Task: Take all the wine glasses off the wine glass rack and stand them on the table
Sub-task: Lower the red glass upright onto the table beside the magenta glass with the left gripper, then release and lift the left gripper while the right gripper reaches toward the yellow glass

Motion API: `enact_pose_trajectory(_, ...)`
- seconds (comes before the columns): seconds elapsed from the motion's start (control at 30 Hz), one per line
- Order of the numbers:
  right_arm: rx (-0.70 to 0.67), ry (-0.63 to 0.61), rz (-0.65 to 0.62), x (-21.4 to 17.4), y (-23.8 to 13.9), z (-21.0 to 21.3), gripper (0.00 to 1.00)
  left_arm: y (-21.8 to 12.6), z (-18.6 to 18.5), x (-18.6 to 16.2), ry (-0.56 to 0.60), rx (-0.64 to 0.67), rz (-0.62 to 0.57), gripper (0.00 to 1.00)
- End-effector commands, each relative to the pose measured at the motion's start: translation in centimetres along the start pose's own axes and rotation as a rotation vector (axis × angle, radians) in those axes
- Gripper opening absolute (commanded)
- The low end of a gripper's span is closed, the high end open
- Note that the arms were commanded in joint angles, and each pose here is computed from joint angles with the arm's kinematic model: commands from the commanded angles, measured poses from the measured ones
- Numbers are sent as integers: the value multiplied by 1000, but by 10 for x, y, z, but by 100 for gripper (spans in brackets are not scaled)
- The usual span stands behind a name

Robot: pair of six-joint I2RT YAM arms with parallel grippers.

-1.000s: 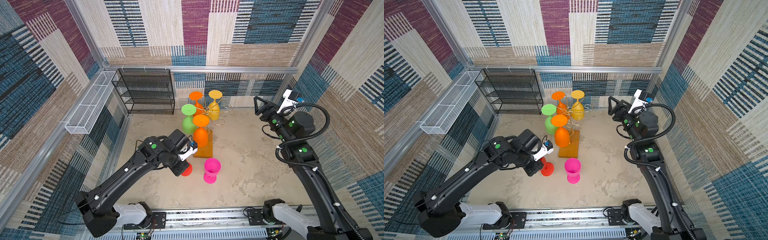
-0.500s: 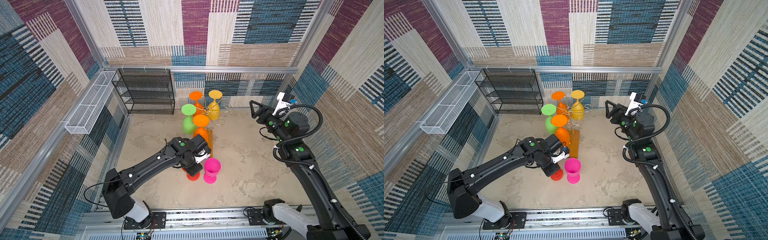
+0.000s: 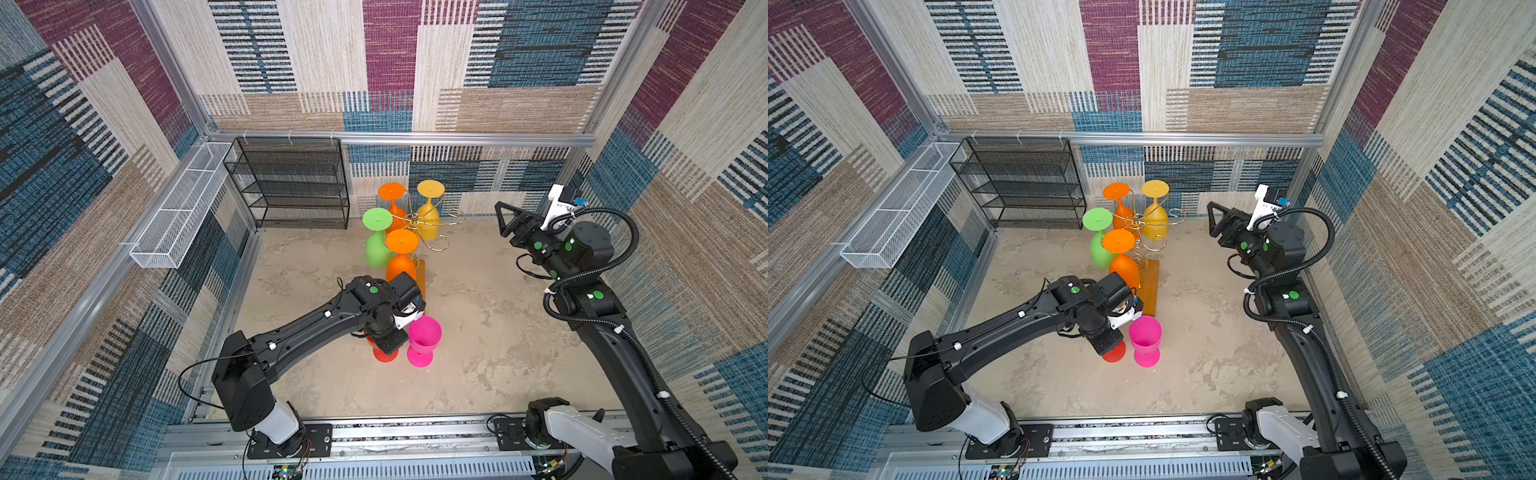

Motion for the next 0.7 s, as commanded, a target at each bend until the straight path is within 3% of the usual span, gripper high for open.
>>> enact_pose_trajectory(0.0,35,5,-13,3,2,5,77,-11,-11,4,-32,-70,-34,31)
enact_pose_trajectory(0.07,61,9,-5,2,3,9,77,-19,-13,5,-32,-83,-50,40)
enact_pose_trajectory(0.2,88,10,0,4,2,14,77,-50,-20,7,-25,-123,-128,45)
enact_pose_trajectory(0.4,137,-24,-14,24,-18,34,76,-134,-26,3,24,-161,-387,48)
enact_pose_trajectory(0.5,232,-31,25,32,-27,55,75,-180,-7,2,16,-33,-574,49)
enact_pose_trajectory(0.67,484,41,160,24,-28,99,74,-238,48,9,-158,313,-941,47)
Point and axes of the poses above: each gripper's point midway between its finger pads, its own y axis out along the fingers, its own z axis along the line the jaws close on, x = y × z, the point moved 3 cm from there along -y, back along the fingers, and after that the axes turned 9 degrees about -y, right-handed, at the moved point
